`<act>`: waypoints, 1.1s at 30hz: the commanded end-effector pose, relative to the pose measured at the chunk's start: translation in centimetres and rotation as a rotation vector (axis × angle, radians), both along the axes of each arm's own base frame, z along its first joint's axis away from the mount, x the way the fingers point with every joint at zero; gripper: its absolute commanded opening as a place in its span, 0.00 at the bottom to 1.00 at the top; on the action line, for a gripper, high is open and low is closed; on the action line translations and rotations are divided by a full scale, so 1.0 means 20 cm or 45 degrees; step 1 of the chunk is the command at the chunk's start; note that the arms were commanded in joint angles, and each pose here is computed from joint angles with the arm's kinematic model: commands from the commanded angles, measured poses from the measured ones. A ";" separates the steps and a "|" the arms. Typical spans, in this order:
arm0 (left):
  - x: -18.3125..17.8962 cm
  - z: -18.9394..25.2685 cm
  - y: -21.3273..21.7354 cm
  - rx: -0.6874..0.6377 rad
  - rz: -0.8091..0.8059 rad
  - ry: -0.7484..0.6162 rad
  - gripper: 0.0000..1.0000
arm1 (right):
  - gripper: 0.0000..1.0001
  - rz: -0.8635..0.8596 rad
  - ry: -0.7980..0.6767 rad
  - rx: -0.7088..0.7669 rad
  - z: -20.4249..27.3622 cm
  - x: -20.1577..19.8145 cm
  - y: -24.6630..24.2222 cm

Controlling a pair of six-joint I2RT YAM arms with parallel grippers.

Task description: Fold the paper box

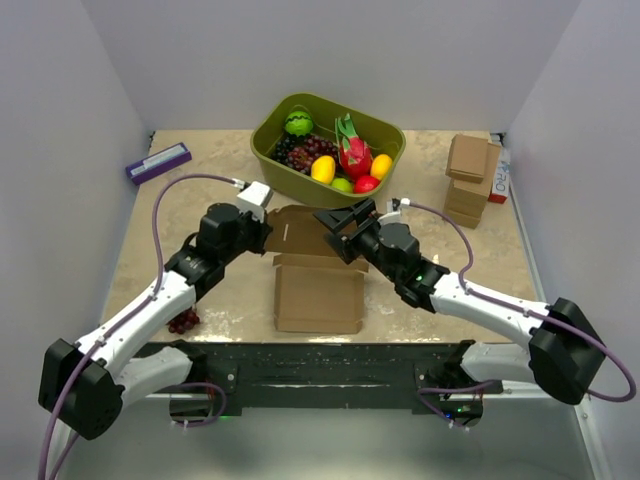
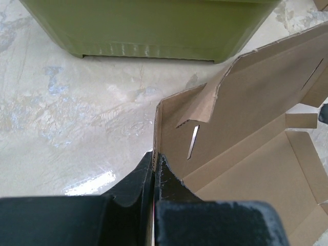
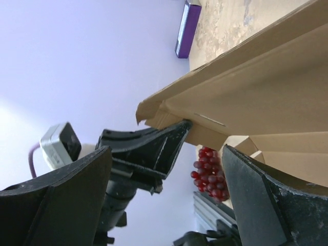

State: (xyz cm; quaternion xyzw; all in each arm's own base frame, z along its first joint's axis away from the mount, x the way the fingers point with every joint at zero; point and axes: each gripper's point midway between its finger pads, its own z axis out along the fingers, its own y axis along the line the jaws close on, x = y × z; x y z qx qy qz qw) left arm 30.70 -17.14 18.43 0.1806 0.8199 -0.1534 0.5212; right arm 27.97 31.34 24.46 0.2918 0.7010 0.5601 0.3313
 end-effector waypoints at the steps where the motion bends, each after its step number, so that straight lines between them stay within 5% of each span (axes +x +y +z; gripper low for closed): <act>1: 0.01 0.13 -0.03 -0.018 -0.036 -0.145 0.00 | 0.92 -0.133 0.009 0.166 0.06 0.07 -0.06; 18: -0.08 0.14 -0.13 0.040 -0.150 -0.221 0.00 | 0.91 -0.369 0.124 0.268 -0.08 0.13 -0.32; 33: -0.10 0.14 -0.15 0.067 -0.172 -0.233 0.00 | 0.76 -0.373 0.179 0.209 -0.21 0.17 -0.30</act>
